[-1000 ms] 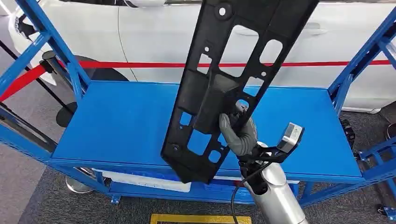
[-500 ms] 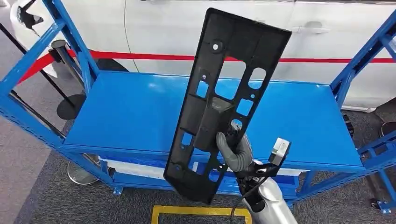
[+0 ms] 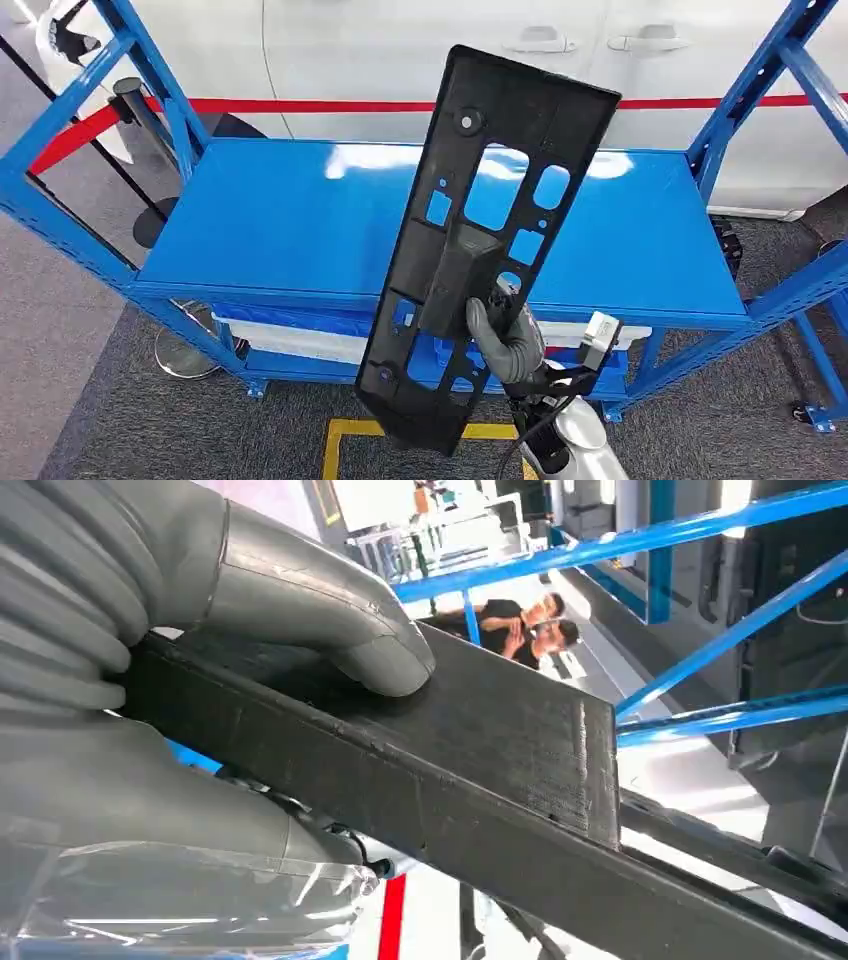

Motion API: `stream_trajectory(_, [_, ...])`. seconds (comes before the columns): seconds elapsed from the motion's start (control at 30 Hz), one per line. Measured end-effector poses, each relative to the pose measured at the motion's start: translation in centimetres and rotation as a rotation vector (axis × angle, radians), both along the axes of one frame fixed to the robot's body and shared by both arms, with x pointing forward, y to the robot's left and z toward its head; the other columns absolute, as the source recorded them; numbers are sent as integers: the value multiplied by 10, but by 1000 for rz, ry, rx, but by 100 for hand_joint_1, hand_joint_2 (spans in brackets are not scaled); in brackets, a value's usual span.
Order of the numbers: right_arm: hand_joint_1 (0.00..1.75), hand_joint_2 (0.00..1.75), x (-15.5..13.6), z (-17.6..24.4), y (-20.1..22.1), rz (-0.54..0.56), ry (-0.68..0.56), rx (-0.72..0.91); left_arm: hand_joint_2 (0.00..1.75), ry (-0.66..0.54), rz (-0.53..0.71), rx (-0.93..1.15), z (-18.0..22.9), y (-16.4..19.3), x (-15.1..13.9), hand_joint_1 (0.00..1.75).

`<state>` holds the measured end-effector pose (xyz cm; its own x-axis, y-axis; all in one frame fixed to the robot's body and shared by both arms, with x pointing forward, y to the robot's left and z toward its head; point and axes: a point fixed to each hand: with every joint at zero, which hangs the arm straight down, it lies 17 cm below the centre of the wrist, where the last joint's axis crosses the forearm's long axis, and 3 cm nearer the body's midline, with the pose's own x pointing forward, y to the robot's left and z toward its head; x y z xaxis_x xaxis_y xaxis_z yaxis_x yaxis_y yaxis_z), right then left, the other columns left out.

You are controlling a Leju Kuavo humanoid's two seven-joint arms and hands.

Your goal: Take the parts from the cabinet and place them on the table.

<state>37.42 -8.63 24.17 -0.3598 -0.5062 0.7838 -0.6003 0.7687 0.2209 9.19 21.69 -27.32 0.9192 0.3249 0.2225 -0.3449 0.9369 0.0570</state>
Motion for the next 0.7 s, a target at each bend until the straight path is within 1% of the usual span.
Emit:
stream_trajectory(0.17, [175,175,-5,10,-5,6,-9,59,175,-4,-9,5,0,3,3,0])
stream_trajectory(0.27, [175,175,-10,18,-11,-28,-74,52,175,-3,-13,4,0,2,3,0])
stream_trajectory(0.4, [175,175,-25,36,-16,-1,-159,98,175,3,-20,-4,0,0,1,0])
stream_trajectory(0.47, [175,175,-40,46,-14,72,-200,132,175,4,-30,-11,0,-2,1,0])
stream_trajectory(0.57, [175,175,-71,73,-12,241,-298,215,175,3,-47,-15,0,-3,2,0])
stream_trajectory(0.7, [175,175,-97,96,-14,418,-350,317,175,15,-56,-17,-1,-3,-1,0])
